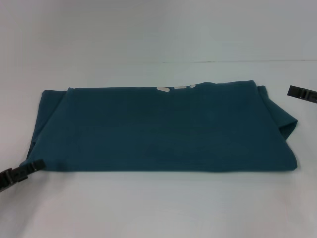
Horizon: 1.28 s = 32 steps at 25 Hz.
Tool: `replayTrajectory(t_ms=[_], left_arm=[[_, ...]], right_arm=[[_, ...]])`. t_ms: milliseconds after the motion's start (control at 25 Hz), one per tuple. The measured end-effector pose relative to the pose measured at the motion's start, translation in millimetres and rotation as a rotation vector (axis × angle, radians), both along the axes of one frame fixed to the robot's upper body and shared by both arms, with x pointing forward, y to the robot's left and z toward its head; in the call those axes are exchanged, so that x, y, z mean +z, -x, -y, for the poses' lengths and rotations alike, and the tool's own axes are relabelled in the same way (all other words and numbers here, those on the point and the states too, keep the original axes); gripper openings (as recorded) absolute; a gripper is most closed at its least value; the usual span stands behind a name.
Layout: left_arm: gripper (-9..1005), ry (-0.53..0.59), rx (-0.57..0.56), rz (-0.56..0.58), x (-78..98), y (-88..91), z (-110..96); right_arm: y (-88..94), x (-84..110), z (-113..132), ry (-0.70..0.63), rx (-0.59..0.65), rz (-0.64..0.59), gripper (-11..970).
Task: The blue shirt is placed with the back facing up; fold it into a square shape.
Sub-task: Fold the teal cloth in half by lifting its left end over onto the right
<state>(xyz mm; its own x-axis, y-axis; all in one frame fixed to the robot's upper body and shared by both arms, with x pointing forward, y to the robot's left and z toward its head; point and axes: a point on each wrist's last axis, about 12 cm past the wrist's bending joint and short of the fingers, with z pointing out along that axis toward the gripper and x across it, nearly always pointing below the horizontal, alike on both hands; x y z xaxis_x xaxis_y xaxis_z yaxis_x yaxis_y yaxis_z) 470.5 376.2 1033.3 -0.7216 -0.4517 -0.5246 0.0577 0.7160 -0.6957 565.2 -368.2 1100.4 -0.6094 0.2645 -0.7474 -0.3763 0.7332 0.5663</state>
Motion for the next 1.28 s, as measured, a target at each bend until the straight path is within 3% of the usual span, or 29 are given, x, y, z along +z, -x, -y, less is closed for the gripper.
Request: replayTrajectory(t_ms=[720,1000,1280], left_arm=[[897,-0.031,-0.033,0.003,3.8,-23.6,8.4],[891,-0.032,-0.037,0.007,4.7,-25.4,9.2],[812,-0.061,0.002,0.004,3.3,-27.6,4.1]], right_arm=[[4.4,-0.9,4.1,-0.016,-0.017,0.005,915],[5.5,-1.3,5.1,-0.02,-0.019,0.005,915],[5.7,-1.6,5.5,-0.019,-0.021,0.004,916]])
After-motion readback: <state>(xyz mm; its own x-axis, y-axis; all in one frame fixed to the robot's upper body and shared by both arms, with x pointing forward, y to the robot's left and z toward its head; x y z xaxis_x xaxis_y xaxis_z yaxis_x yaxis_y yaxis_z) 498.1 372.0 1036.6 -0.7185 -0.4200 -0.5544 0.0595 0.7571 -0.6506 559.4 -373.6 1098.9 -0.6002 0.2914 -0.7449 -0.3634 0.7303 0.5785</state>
